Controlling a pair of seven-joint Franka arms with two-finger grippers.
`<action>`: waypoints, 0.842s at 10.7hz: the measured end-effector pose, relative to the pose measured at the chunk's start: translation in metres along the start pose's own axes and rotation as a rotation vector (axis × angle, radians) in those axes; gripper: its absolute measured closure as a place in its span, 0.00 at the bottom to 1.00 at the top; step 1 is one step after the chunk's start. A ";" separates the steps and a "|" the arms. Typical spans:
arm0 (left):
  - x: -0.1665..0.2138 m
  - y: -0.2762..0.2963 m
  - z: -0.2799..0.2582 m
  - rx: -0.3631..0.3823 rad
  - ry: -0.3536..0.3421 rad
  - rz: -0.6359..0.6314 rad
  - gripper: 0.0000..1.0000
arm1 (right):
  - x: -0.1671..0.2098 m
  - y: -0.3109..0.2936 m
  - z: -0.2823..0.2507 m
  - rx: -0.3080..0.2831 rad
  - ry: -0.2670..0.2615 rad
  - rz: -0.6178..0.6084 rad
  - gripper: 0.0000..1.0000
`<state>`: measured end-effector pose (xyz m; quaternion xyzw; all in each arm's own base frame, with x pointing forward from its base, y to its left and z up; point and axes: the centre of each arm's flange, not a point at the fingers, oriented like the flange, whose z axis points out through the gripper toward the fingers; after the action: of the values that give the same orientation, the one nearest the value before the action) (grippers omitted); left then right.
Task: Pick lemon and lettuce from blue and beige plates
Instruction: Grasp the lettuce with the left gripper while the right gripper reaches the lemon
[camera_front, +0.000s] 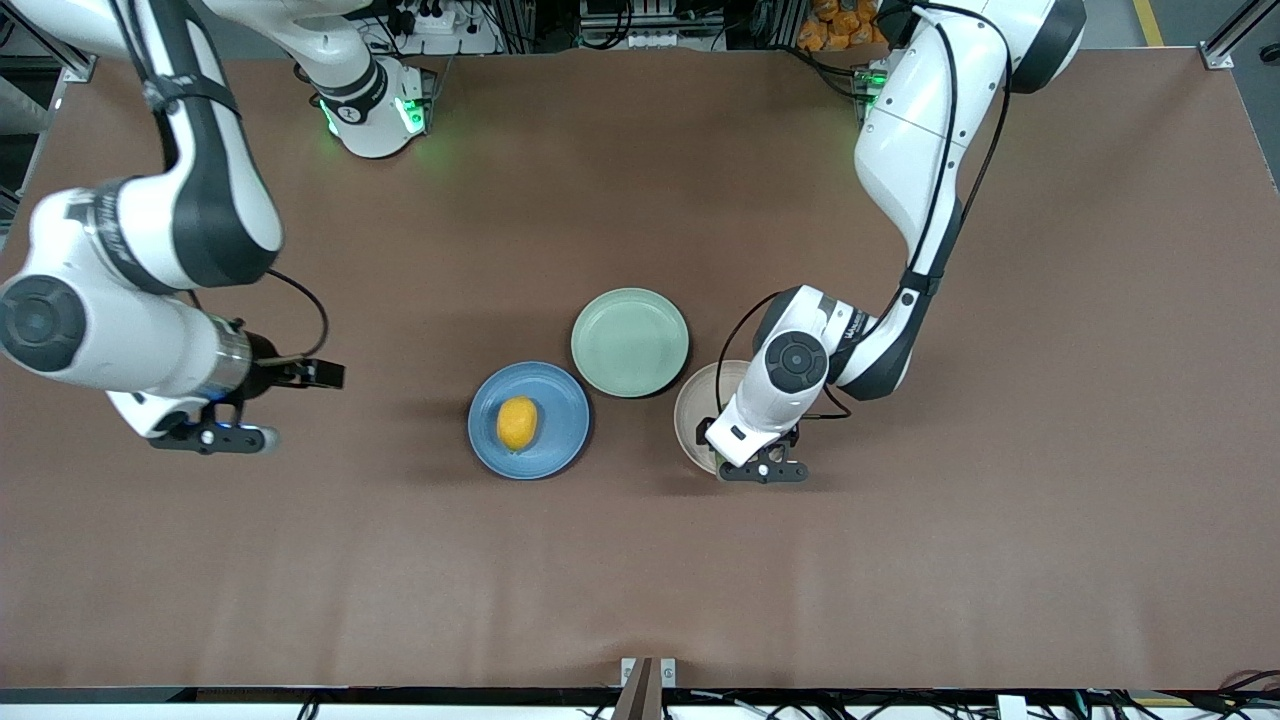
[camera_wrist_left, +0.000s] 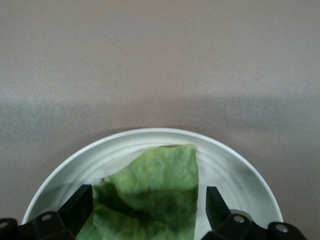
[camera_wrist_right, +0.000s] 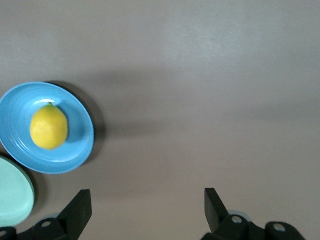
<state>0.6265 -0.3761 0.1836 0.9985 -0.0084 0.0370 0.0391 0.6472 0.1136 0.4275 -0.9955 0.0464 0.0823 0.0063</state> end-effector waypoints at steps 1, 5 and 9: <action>0.000 0.000 0.000 -0.001 0.001 0.000 0.00 | 0.003 -0.014 0.009 0.002 0.012 0.029 0.00; -0.003 0.008 -0.002 -0.004 0.003 0.001 0.42 | 0.017 -0.050 0.046 0.040 0.050 0.099 0.00; 0.008 0.010 -0.028 -0.014 0.025 -0.003 0.93 | 0.021 -0.088 0.100 0.069 0.130 0.079 0.00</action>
<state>0.6320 -0.3841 0.2125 0.9977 -0.0065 0.0495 0.0463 0.6593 0.2014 0.3256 -0.9953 0.0887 0.0162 0.0343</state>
